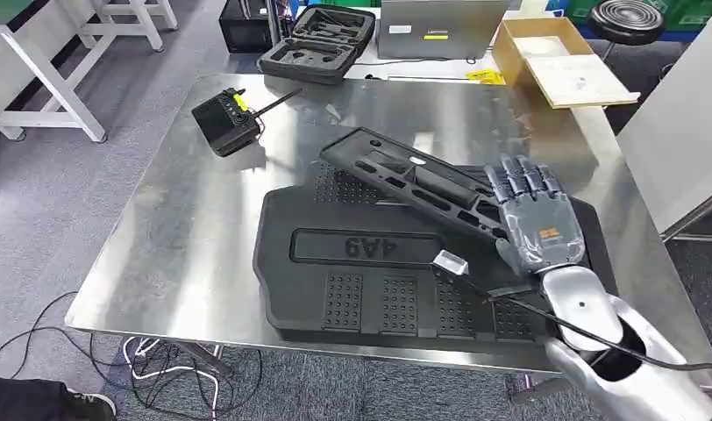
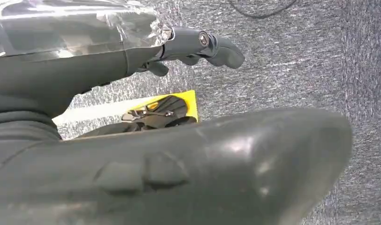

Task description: Take the parts from the cabinet and place them on the table.

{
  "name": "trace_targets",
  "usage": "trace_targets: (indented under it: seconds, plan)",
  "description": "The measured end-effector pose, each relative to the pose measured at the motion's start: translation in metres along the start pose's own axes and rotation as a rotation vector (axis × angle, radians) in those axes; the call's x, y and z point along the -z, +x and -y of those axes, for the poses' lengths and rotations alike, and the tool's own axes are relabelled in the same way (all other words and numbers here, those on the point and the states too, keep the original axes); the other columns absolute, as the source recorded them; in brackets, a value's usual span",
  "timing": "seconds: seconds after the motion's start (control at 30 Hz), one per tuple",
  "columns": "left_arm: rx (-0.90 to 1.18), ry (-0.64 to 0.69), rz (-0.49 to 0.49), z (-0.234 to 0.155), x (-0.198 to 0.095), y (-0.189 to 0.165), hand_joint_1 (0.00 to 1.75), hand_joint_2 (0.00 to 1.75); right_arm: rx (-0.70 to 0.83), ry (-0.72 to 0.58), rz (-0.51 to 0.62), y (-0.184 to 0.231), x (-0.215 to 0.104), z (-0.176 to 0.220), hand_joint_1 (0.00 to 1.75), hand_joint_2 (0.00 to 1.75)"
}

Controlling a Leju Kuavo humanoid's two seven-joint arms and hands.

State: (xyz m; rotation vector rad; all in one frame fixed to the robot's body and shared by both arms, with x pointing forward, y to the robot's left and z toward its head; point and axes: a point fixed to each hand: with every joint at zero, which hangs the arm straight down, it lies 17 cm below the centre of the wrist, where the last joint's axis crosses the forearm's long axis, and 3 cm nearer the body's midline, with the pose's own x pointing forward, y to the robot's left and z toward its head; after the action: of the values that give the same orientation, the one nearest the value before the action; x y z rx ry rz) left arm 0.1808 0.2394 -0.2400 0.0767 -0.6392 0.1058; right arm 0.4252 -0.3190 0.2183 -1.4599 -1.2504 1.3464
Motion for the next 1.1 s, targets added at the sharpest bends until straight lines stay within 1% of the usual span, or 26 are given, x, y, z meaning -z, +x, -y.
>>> trace_targets:
  seconds: [0.03,0.13,0.2,0.27,0.33,0.43,0.5,0.6,0.67,0.73,0.77,0.8,0.83,0.87,0.9,0.97,1.1]
  plan:
    - [-0.001,0.002,0.0,-0.001,0.0,0.0,0.0,0.0,0.004,-0.001,0.001,0.0,0.0,0.001,0.0,1.75]
    - [-0.007,-0.005,-0.001,0.0,0.0,0.0,0.0,0.0,0.113,0.087,-0.002,0.004,-0.005,-0.009,0.0,1.75]
    - [-0.009,-0.01,-0.001,0.001,0.0,0.0,0.0,0.0,0.154,0.125,-0.013,0.003,-0.007,-0.009,0.0,1.75]
    - [-0.011,-0.023,-0.004,0.003,0.0,0.0,0.0,0.0,0.228,0.243,-0.036,0.003,-0.017,-0.023,0.0,1.75]
    - [-0.008,-0.032,-0.011,0.004,-0.001,-0.002,0.0,0.0,0.294,0.355,-0.035,0.009,-0.03,-0.034,0.0,1.75]
    - [-0.001,-0.036,-0.02,0.005,-0.001,-0.004,0.0,0.0,0.311,0.446,0.003,0.019,-0.045,-0.041,0.0,1.75]
    - [0.001,-0.036,-0.024,0.005,-0.001,-0.004,0.0,0.0,0.338,0.47,0.037,0.029,-0.052,-0.04,0.0,1.75]
    - [0.007,-0.028,-0.026,0.003,-0.001,-0.005,0.0,0.0,0.383,0.441,0.054,0.036,-0.051,-0.029,0.0,1.75]
    - [0.012,-0.019,-0.026,0.001,0.0,-0.005,0.0,0.0,0.448,0.349,0.064,0.039,-0.042,-0.009,0.0,1.75]
    - [0.02,-0.012,-0.022,0.0,0.0,-0.004,0.0,0.0,0.486,0.142,0.081,0.035,-0.027,0.029,0.0,1.75]
    - [0.027,-0.01,-0.016,0.0,0.0,-0.004,0.0,0.0,0.485,0.006,0.083,0.029,-0.023,0.051,0.0,1.75]
    - [0.036,-0.009,-0.011,0.0,0.0,-0.003,0.0,0.0,0.482,-0.132,0.075,0.018,-0.022,0.074,0.0,1.75]
    - [0.04,-0.009,-0.008,0.0,0.0,-0.003,0.0,0.0,0.484,-0.229,0.067,0.011,-0.024,0.09,0.0,1.75]
    - [0.046,-0.01,-0.004,0.0,0.0,-0.003,0.0,0.0,0.483,-0.311,0.054,0.004,-0.027,0.103,0.0,1.75]
    - [0.052,-0.012,0.0,0.001,0.0,-0.002,0.0,0.0,0.48,-0.418,0.046,-0.004,-0.034,0.12,0.0,1.75]
    - [0.062,-0.013,0.005,0.001,0.0,-0.001,0.0,0.0,0.479,-0.6,0.035,-0.015,-0.053,0.146,0.0,1.75]
    - [0.075,-0.009,0.008,0.001,0.0,0.0,0.0,0.0,0.464,-0.865,0.01,-0.027,-0.085,0.181,0.0,1.75]
